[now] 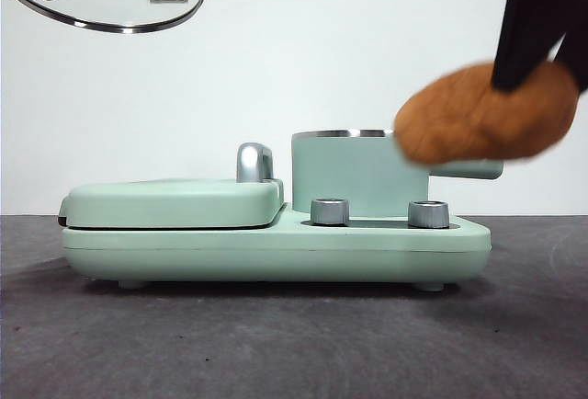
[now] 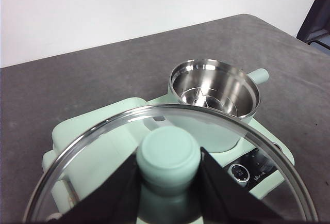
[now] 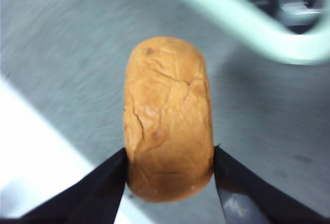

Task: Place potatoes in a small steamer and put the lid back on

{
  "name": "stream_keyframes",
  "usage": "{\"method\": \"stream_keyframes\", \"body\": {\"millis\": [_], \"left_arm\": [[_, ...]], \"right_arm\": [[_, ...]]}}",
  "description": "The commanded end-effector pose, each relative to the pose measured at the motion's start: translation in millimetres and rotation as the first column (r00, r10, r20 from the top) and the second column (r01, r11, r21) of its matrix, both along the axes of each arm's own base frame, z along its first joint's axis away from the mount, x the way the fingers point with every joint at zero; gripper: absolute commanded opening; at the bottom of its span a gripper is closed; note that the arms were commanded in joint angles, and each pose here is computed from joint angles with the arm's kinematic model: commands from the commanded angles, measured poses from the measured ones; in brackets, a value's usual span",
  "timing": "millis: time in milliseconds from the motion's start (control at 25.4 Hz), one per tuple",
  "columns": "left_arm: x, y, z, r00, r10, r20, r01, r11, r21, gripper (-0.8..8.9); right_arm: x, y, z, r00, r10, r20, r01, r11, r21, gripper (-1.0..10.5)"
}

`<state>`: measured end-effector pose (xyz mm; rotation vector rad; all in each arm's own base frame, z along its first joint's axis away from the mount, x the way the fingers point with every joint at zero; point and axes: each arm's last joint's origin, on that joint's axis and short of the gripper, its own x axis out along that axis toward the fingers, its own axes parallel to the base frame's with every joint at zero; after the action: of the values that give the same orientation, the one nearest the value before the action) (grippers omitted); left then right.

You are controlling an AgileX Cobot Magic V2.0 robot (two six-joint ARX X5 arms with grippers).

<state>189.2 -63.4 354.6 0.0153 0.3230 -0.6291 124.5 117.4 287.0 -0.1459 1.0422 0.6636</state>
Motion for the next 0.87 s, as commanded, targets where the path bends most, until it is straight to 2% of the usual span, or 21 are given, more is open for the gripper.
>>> {"method": "stream_keyframes", "body": {"millis": [39, 197, 394, 867], "left_arm": [[3, -1, 6, 0.999, -0.005, 0.043, 0.005, 1.000, -0.004, 0.15], [4, -2, 5, 0.999, -0.005, 0.031, 0.005, 1.000, -0.001, 0.15], [5, -2, 4, 1.000, -0.005, 0.026, 0.005, 1.000, 0.001, 0.15], [4, -2, 1, 1.000, -0.006, 0.002, 0.006, 1.000, 0.008, 0.15]], "right_arm": [[9, 1, 24, 0.998, -0.048, 0.034, 0.046, 0.998, 0.040, 2.4], [28, 2, 47, 0.993, -0.062, 0.099, 0.057, 0.997, 0.049, 2.5], [67, 10, 60, 0.987, -0.055, 0.149, 0.054, 0.998, 0.010, 2.5], [165, 31, 48, 0.981, -0.062, 0.184, 0.071, 0.997, -0.042, 2.5]]}}
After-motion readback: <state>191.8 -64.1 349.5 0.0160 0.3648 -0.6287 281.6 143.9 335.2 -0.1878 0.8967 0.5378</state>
